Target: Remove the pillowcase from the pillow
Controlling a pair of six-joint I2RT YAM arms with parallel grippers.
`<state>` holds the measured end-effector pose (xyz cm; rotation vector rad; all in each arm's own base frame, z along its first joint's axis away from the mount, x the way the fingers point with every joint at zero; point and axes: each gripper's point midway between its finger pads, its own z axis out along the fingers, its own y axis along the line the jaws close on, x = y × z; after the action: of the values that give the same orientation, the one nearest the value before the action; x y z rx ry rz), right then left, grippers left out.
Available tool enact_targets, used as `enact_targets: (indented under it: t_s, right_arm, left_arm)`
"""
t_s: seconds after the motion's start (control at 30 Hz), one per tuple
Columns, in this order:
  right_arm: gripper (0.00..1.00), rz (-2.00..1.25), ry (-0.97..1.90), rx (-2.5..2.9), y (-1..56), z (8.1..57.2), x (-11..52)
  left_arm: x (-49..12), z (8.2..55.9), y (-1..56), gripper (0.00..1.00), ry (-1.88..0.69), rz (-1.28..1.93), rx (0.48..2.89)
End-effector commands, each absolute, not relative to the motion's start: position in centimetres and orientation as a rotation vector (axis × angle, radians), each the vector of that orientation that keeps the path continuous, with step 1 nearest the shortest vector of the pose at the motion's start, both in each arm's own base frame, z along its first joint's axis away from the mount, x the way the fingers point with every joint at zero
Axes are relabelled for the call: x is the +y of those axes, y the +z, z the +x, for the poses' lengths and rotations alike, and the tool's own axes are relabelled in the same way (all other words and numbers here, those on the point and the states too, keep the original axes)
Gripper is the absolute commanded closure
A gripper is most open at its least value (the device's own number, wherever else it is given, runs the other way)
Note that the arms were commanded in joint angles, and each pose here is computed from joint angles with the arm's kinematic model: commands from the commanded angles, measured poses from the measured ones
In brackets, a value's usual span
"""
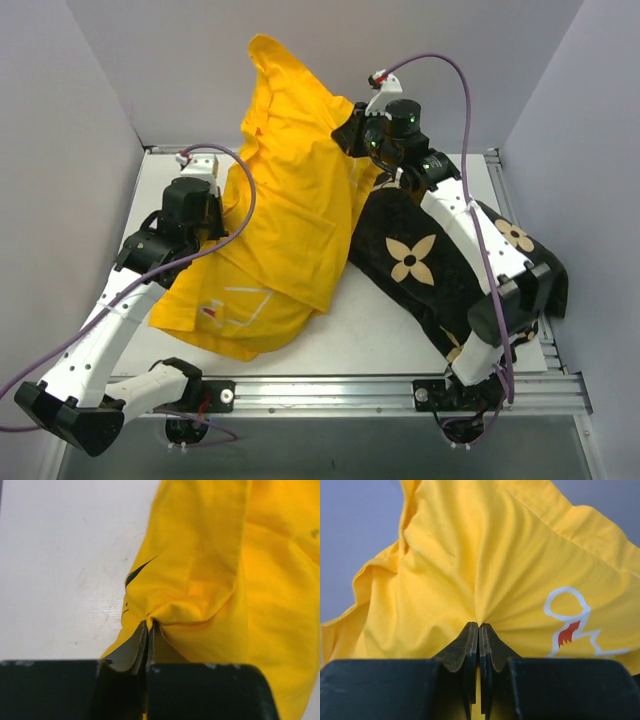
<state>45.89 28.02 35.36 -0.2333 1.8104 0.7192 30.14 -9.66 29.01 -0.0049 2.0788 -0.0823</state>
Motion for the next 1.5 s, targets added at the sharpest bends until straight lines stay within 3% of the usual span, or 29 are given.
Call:
enact_targets:
  t_s: [0.0,0.3,0.53,0.77,0.83,0.9,0.93,1.0,1.1,1.13,1.17,1.23,1.33,1.47]
  right_arm:
    - [1.00,-0.284,0.696,1.696,41.3,41.7,28.0]
    - [1.00,-0.313,0.597,1.670,44.6,37.9,28.2]
    - [1.00,-0.234,0.471,1.765,41.9,39.6,25.7]
    - [1.00,-0.160,0.343,1.934,35.1,42.1,23.5]
    - [1.00,-0.150,0.327,1.980,33.2,42.4,22.9]
    - [1.00,-0.152,0.312,2.005,32.0,42.6,22.8]
    - [1.00,-0.151,0.306,2.015,31.6,42.7,22.6]
    - [1.00,-0.148,0.286,2.031,30.9,42.8,22.4]
    - [0.78,-0.148,0.277,2.031,31.1,42.7,22.2]
    - [0.63,-0.142,0.265,2.026,31.4,42.7,22.0]
    - [0.56,-0.140,0.255,2.024,31.6,42.6,21.8]
    - [0.37,-0.132,0.243,2.008,32.3,42.5,21.4]
    - [0.21,-0.150,0.211,1.981,33.6,41.7,21.3]
    - [0.12,-0.249,0.185,1.956,34.4,39.5,22.8]
  left_arm:
    - [-8.2,32.8,34.3,1.00,-0.146,-0.156,1.921]
    - [-8.7,36.8,34.2,1.00,-0.224,-0.194,1.952]
    - [-12.0,41.6,31.8,1.00,-0.327,-0.169,2.003]
    - [-13.4,46.2,31.3,1.00,-0.358,-0.158,1.992]
    - [-13.8,47.2,30.4,0.79,-0.371,-0.150,2.007]
    - [-14.2,47.8,30.4,0.70,-0.390,-0.138,1.998]
    - [-14.3,48.0,30.6,0.58,-0.392,-0.132,1.988]
    - [-14.1,48.4,31.5,0.47,-0.394,-0.130,1.957]
    - [-13.8,48.5,33.5,0.33,-0.403,-0.121,1.911]
    - [-13.6,48.4,34.3,0.30,-0.406,-0.125,1.894]
    - [-13.3,48.3,34.9,0.24,-0.404,-0.129,1.881]
    - [-12.7,47.6,36.0,0.20,-0.395,-0.144,1.857]
    - [-11.6,46.1,36.9,0.16,-0.374,-0.193,1.835]
    - [-8.1,43.0,37.7,0.14,-0.271,-0.341,1.814]
